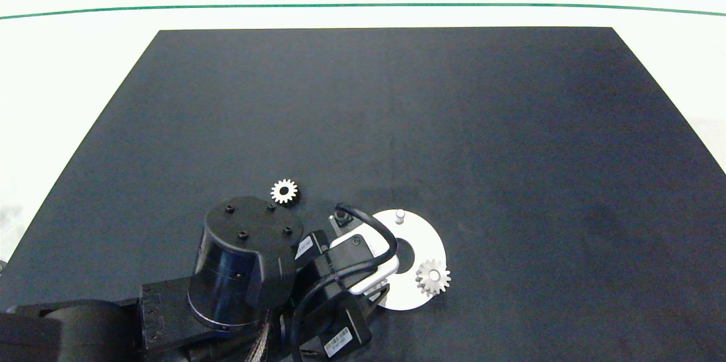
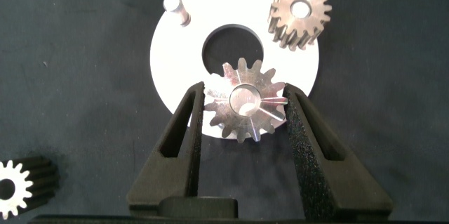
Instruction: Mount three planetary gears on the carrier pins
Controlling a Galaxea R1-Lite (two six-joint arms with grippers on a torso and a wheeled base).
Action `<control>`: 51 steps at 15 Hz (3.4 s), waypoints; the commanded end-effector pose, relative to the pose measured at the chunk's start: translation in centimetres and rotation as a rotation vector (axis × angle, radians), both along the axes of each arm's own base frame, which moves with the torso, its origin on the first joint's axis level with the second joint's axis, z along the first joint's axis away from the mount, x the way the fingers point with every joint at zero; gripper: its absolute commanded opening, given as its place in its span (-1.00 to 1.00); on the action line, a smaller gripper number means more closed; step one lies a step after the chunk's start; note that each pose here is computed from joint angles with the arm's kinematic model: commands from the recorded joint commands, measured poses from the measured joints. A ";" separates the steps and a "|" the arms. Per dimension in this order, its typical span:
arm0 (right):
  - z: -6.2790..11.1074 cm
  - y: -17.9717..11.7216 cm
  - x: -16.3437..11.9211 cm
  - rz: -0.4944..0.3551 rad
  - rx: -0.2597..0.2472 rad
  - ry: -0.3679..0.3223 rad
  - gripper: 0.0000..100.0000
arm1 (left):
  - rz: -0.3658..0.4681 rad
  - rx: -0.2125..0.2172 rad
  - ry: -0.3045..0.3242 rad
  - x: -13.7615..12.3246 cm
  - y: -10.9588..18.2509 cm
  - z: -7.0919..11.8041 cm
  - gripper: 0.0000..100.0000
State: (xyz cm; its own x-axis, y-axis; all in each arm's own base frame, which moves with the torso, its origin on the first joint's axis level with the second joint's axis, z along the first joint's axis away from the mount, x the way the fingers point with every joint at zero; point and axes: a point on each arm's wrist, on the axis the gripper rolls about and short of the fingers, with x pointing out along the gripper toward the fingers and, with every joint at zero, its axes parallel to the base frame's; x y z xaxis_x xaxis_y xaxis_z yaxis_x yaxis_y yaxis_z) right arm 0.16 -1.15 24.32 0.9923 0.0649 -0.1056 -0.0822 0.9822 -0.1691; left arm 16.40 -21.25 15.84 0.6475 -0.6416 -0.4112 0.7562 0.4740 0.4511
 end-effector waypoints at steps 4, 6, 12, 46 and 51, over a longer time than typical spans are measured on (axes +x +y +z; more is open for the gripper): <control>0.0 0.0 0.0 -0.002 -0.001 0.002 1.00 | 0.018 0.031 -0.008 0.5 0.6 -0.4 -0.92; 0.0 0.0 0.0 -0.002 0.000 0.000 1.00 | 0.019 0.031 -0.008 0.5 0.6 -0.4 -0.92; 0.0 0.0 0.0 -0.002 0.000 0.000 1.00 | 0.020 0.038 -0.001 0.7 0.5 -0.8 -0.92; 0.2 -0.1 -0.1 -0.003 0.011 -0.007 1.00 | 0.026 0.036 0.006 0.6 0.7 -0.8 -0.92; 0.2 -0.1 -0.1 -0.003 0.011 -0.007 1.00 | 0.028 0.037 0.009 0.7 0.7 -1.0 -0.92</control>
